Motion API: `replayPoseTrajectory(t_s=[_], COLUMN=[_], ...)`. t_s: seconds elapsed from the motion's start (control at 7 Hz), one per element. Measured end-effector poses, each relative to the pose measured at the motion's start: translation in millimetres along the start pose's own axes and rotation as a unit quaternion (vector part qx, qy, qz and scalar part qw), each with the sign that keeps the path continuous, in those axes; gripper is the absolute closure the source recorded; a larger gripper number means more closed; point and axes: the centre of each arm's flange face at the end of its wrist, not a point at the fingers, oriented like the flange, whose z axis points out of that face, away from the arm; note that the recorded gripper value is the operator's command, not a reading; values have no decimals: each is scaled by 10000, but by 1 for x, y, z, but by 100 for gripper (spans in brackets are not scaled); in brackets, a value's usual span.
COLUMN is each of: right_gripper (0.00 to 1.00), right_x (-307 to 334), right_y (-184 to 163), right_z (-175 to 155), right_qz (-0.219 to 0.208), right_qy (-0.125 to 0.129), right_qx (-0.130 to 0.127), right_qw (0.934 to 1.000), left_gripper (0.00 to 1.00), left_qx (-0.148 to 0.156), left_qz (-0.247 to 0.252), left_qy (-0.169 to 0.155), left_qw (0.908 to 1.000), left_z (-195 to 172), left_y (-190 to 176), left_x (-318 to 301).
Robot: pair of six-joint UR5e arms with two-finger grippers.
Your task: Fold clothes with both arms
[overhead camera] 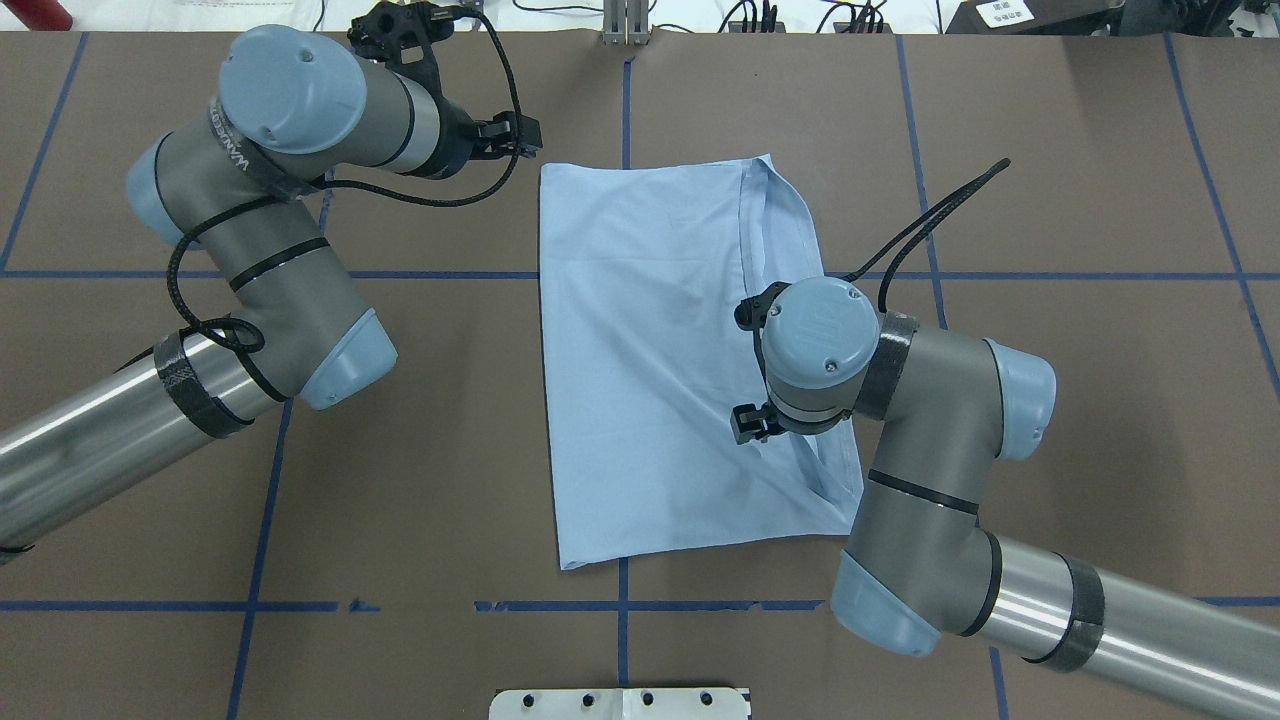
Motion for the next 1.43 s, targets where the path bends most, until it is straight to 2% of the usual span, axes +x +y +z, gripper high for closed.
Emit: replayPoseTrajectory(t_s=[0.14,0.29,0.43,0.86,1.0,1.29,1.43], right_gripper=[34,40,51,78,84,88,96], right_x=[4,7,7,4,6,10,11], right_y=[-4,-7,-10,-15,-17,-20,-20], right_z=[1,7,14,24,23,20,19], right_qz=[-34,-27,-19,-38,-25,6,14], right_qy=[-12,15,21,-192,-242,-323,-349], right_qx=[-72,-128,-157,-172,-207,-265,-282], right_qw=[10000,9999,9999,9997,9995,9991,9990], left_gripper=[0,0,0,0,0,0,0], left_qx=[6,9,11,14,15,18,16], left_qz=[2,4,4,8,10,11,12], left_qy=[20,33,39,34,38,43,45], left_qw=[10000,10000,10000,10000,10000,10000,10000], left_z=[-2,-3,-3,-3,-3,-3,-3], left_y=[0,0,0,-1,-1,-1,-1], left_x=[2,3,3,2,2,3,3])
